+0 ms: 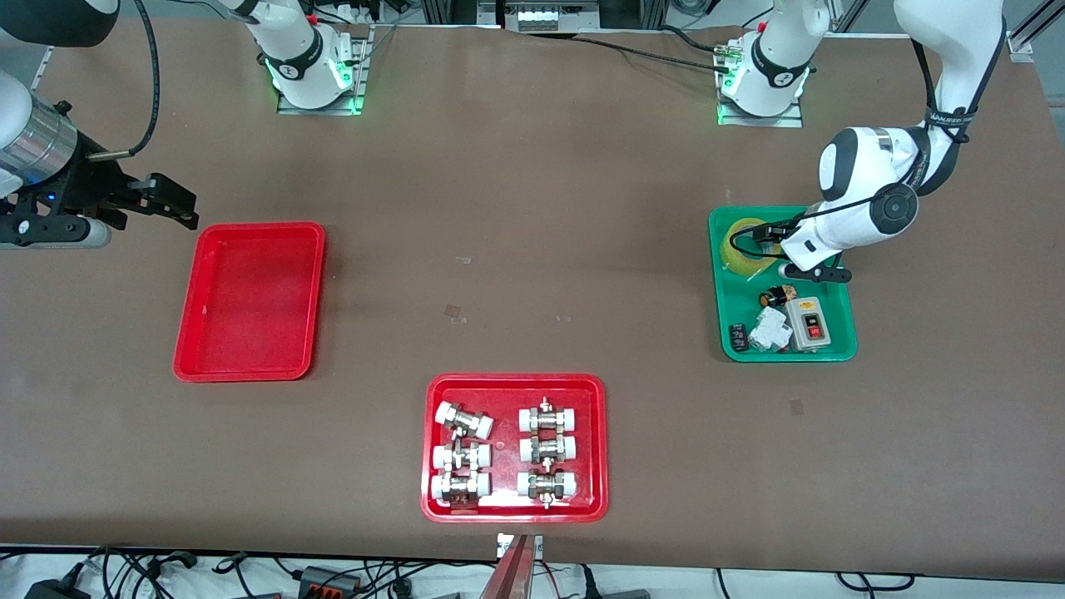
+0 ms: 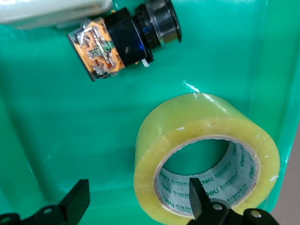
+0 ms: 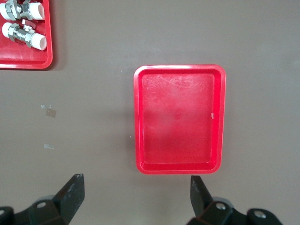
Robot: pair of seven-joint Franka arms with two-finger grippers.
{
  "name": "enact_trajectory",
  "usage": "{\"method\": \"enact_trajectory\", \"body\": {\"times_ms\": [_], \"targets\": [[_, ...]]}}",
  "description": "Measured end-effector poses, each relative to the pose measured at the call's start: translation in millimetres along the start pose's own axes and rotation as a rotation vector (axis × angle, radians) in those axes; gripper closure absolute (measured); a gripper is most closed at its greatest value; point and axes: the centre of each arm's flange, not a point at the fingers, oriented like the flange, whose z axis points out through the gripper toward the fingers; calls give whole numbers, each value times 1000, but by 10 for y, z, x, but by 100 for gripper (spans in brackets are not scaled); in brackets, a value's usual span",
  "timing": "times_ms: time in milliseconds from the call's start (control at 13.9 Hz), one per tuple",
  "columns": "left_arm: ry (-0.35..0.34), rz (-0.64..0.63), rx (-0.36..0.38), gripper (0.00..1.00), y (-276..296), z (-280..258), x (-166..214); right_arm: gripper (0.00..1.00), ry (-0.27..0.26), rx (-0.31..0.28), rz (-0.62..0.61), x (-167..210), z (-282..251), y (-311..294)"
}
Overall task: Left arm passes tape to right arm into tray
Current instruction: 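Lower the left gripper onto the yellow tape roll and grasp it, then lift the tape with the left gripper while the right gripper advances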
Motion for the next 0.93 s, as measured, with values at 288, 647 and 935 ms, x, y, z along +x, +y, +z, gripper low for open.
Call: {"method": "enact_trajectory", "body": {"times_ms": [288, 647, 935], "targets": [[4, -3, -1, 47, -14, 16, 10, 0, 0, 0, 0, 0, 0, 0], [-6, -11, -4, 78, -44, -7, 8, 0, 0, 0, 0, 0, 0, 0], [-23, -15, -3, 78, -59, -355, -20, 0, -10, -1, -1, -11, 10, -2]]}}
